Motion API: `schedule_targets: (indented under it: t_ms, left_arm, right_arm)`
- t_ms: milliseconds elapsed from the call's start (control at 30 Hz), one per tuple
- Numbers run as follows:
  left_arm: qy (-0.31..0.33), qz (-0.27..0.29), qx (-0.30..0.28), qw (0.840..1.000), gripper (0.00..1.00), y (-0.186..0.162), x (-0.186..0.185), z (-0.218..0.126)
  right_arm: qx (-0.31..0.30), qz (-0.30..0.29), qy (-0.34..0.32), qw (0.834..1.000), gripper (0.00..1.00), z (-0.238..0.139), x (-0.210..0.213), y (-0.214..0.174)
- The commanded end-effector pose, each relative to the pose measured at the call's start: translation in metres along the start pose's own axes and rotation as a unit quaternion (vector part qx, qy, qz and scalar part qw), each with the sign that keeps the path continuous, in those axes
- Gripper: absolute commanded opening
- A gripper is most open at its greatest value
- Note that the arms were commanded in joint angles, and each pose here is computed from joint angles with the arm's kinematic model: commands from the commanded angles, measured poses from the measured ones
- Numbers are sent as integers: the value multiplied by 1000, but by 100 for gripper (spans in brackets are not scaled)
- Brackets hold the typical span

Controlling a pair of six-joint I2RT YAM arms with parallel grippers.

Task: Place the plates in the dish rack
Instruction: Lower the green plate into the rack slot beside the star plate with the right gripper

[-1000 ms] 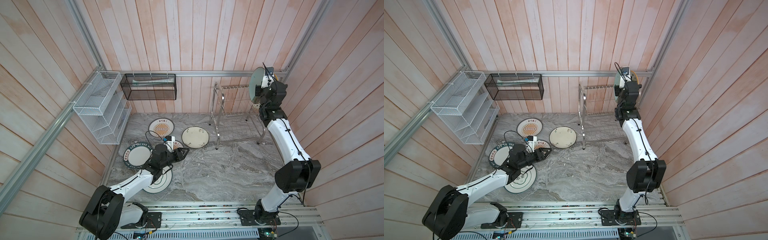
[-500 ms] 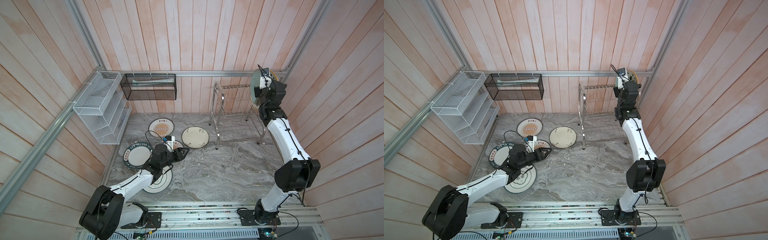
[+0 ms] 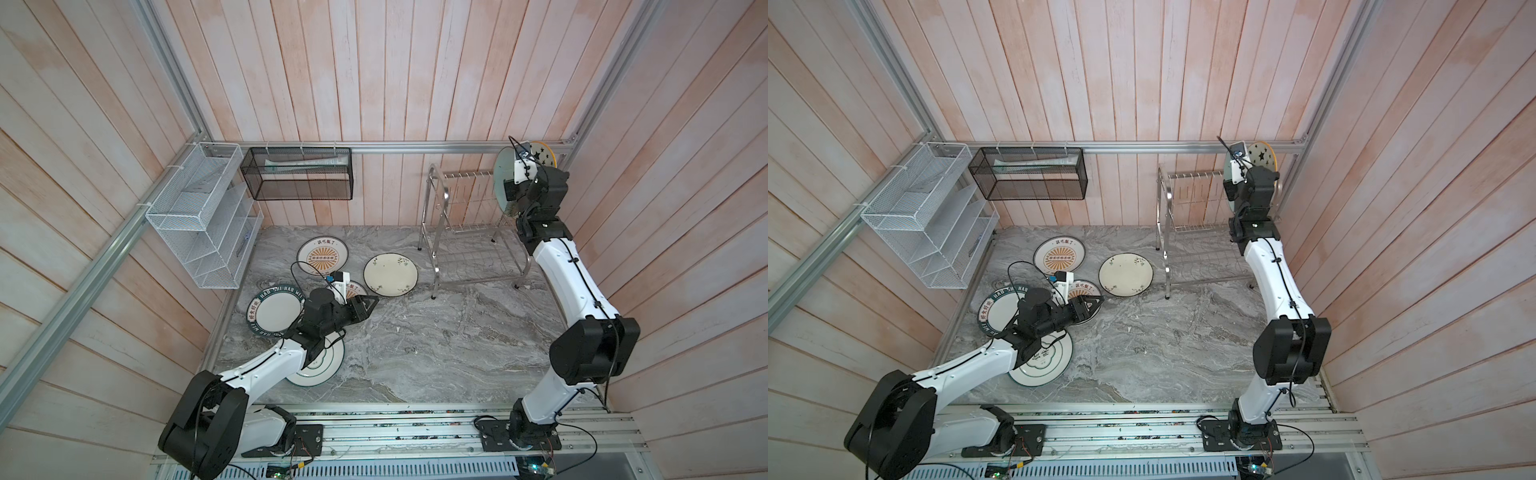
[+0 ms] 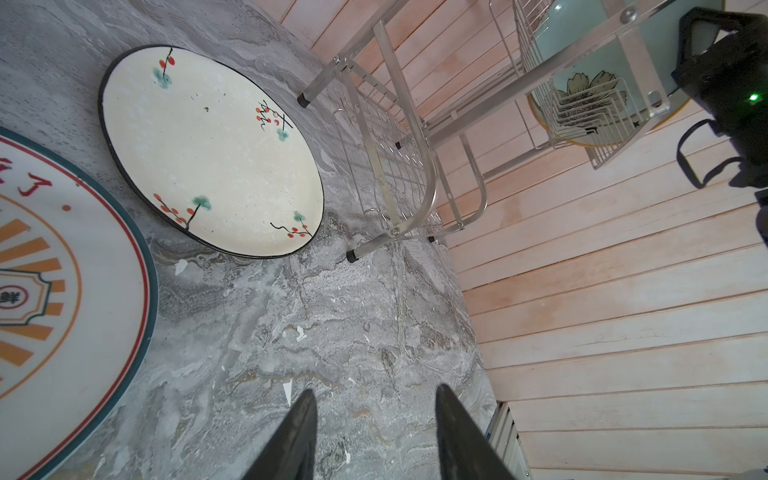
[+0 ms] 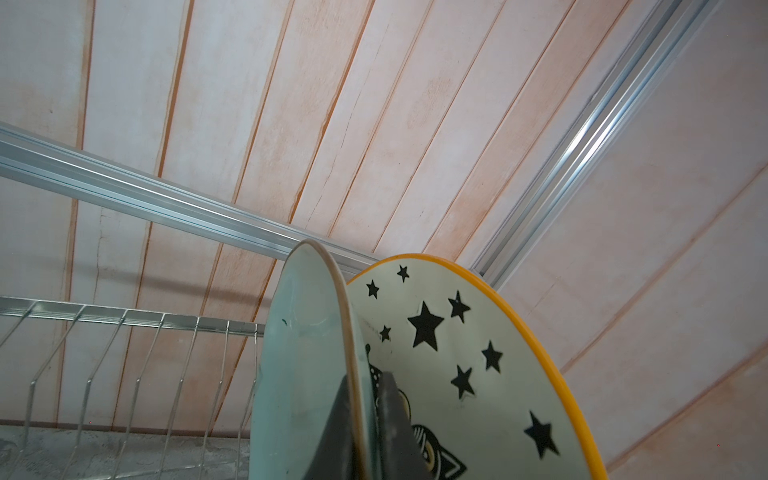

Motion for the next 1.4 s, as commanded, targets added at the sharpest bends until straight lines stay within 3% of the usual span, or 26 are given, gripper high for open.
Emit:
schedule_targets:
  t_ms: [0, 400, 1367]
  left_arm:
    - [-6, 11, -15, 1000, 47, 6, -5, 1]
    - [-8, 8, -15, 1000, 47, 7, -5, 1]
    - [-8, 7, -13, 1000, 47, 8, -7, 2]
  right_arm:
    - [-78, 19, -20, 997, 0, -25, -29, 44]
    - [-62, 43, 17, 997, 0, -30, -43, 34]
    - [-8, 84, 6, 996, 0, -3, -40, 20]
Point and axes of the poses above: each gripper's point midway between its finger pads, its own z axis out along the fingers, its own x axis along the line the jaws close on, y = z × x, the point moved 7 cm from there along -z, back along the fingers, and after that the axes turned 3 degrees about z, right-handed, at the moved point
